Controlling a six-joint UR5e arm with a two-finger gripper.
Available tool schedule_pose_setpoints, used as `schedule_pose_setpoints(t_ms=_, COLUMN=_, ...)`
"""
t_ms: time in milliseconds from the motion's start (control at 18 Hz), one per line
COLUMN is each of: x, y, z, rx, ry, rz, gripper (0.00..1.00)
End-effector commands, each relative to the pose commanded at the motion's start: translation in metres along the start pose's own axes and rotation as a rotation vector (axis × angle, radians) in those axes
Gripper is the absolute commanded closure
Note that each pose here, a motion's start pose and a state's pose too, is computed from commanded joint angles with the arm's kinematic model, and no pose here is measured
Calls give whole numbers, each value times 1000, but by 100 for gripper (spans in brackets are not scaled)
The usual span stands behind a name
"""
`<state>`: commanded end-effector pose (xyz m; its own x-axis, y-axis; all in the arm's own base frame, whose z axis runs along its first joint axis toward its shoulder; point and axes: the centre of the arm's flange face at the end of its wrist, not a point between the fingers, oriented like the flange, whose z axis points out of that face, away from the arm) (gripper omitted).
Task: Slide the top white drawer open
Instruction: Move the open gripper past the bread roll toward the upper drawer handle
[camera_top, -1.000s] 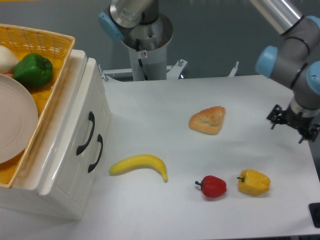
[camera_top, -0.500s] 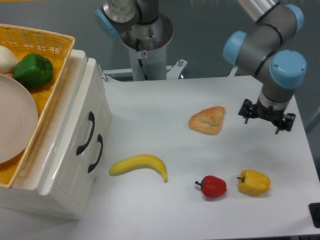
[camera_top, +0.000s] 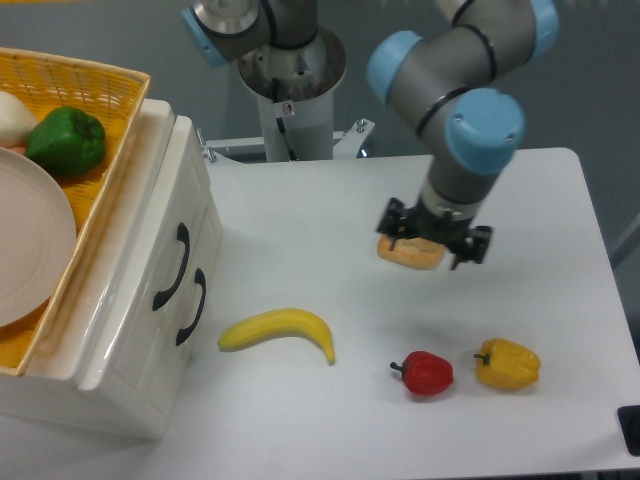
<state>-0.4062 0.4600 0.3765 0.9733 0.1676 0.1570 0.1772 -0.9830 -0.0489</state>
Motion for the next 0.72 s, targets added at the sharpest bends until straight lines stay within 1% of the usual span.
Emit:
schedule_pose_setpoints(t_ms=222, x=38, y=-13, z=-8, rx=29, ry=43, rz=-21, gripper=0)
schedule_pose_setpoints(t_ms=389, x=71, y=-27, z=-5, rx=26, ry=64, rz=-43, gripper=0)
schedule_pose_setpoints(t_ms=556, x=92, y=-37, z=2, rx=12, ry=74, rz=-72, gripper=0)
schedule_pose_setpoints(t_ms=667, x=102, y=-42, z=3, rx=21, ry=91, rz=-111, gripper=0)
schedule_pose_setpoints(t_ms=722, x=107, y=-44, z=3, rx=30, ry=103, rz=-111, gripper=0)
